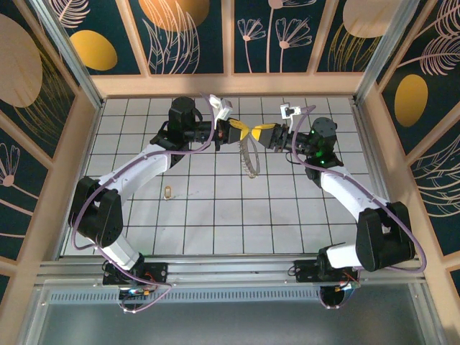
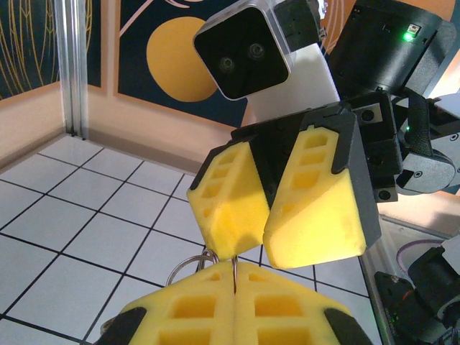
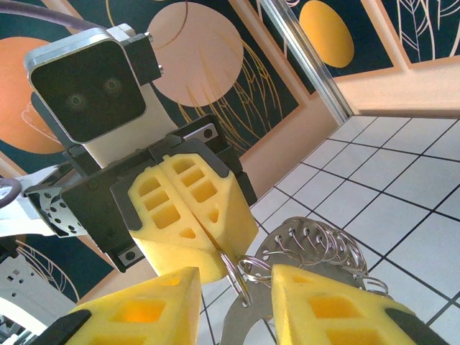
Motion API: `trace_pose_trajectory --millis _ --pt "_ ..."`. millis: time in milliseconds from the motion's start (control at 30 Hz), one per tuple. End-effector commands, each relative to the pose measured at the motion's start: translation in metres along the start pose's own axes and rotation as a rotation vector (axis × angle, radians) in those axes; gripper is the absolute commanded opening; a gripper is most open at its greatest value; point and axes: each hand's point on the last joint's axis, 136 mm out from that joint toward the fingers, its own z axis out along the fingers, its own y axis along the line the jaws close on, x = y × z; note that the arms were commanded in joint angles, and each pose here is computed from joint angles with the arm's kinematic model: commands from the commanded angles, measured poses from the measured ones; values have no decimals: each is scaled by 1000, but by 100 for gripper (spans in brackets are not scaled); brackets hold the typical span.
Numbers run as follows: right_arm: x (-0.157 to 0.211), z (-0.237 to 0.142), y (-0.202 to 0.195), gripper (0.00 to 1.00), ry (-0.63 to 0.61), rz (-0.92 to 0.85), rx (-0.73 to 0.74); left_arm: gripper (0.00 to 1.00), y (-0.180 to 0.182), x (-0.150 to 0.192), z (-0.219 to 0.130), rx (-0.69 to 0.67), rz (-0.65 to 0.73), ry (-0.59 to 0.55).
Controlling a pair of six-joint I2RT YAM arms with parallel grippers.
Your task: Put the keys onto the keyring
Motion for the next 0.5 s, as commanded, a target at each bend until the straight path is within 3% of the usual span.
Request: trace_pose_trajectory --millis 0,267,467 --pt "-10 3 18 32 -2 -66 -60 0 -2 -15 0 23 51 -26" --pt "-5 10 30 30 39 -84 -115 0 -3 -14 1 31 49 -23" --pt "-3 13 28 18 52 -89 -110 0 -2 -13 1 31 46 -21"
